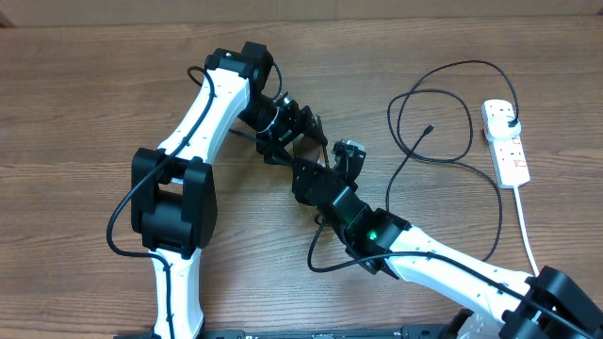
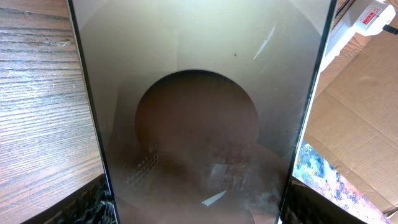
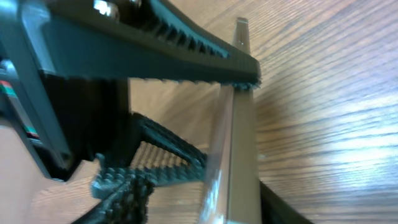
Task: Plug charger to phone and switch on socket
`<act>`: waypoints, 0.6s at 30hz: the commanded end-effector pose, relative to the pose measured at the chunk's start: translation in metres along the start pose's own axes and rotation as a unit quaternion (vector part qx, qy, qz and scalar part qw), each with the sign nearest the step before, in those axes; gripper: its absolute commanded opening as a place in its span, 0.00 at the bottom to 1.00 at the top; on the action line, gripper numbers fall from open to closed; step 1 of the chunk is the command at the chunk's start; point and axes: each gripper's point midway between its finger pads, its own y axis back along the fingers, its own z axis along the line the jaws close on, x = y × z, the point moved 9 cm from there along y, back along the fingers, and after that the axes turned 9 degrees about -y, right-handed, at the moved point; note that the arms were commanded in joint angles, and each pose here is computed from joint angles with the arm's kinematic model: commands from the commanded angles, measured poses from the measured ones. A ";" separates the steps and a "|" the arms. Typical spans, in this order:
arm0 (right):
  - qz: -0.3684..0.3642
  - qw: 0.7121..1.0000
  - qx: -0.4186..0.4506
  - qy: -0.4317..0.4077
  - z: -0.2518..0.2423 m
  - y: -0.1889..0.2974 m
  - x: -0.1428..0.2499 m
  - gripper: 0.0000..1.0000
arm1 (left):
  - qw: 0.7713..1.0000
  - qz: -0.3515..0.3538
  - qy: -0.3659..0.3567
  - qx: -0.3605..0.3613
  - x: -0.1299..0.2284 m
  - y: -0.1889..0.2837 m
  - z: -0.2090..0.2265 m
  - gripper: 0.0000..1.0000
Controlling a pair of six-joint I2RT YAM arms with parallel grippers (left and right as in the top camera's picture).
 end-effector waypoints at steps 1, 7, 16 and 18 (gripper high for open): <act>-0.015 1.000 -0.017 -0.007 0.009 0.001 -0.004 0.41 | 1.000 0.001 -0.011 0.024 0.002 0.005 -0.012 0.75; -0.014 1.000 -0.012 -0.001 0.007 0.001 -0.003 0.22 | 1.000 0.001 -0.011 0.024 0.002 0.005 -0.012 0.76; -0.024 0.999 -0.020 0.027 0.011 0.006 -0.008 0.05 | 1.000 -0.008 -0.006 0.028 -0.002 0.011 -0.007 1.00; -0.039 0.998 -0.024 0.044 0.014 0.012 -0.017 0.04 | 0.999 -0.019 0.000 0.034 -0.006 0.021 0.000 1.00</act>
